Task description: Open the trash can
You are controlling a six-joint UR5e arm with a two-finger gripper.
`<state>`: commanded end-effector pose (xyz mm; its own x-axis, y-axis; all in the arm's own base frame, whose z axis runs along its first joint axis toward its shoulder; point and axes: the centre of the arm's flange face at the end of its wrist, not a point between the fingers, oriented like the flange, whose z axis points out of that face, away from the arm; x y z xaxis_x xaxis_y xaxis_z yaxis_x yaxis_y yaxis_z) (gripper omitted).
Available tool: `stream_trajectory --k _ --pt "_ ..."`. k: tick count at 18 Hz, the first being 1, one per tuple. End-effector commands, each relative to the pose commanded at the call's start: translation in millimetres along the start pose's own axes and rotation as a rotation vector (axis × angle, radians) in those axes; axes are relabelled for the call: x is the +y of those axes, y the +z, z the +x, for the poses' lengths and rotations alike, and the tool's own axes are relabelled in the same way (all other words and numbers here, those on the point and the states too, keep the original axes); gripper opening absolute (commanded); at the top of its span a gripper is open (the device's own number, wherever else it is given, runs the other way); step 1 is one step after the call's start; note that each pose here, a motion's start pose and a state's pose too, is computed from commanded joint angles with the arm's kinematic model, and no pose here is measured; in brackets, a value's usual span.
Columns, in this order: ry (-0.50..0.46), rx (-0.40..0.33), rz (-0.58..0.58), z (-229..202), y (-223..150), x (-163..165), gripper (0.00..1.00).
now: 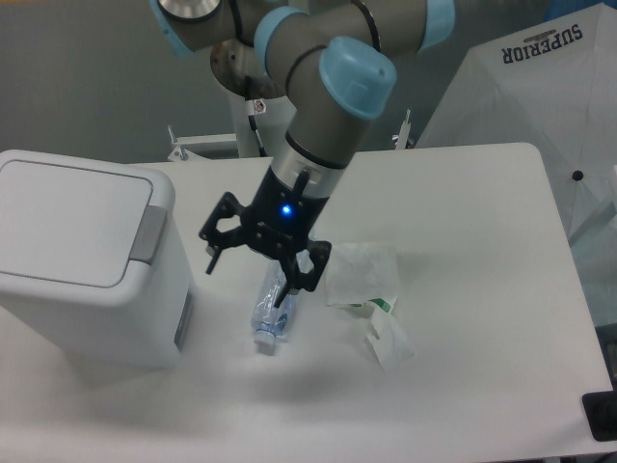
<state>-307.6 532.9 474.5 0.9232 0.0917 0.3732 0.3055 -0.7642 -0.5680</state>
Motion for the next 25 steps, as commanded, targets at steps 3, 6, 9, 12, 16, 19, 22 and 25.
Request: stream_trajectory --k 3,6,9,12,16,19,22,25 --pt "0.003 0.031 0.032 12 -7 -4 1.00" --pt "-0.001 0.036 0.021 15 -2 1 1.00" --pt "-0.001 0.036 0.006 20 3 6 1.00" --pt "0.001 0.036 0.006 20 3 6 1.00" --pt "0.000 0.037 0.001 21 4 10 1.00" --pt "0.003 0.040 -0.005 24 7 19 1.00" --pt "0.002 0.040 -0.011 25 8 24 1.00" --pt "-0.001 0.024 -0.025 22 10 27 1.00"
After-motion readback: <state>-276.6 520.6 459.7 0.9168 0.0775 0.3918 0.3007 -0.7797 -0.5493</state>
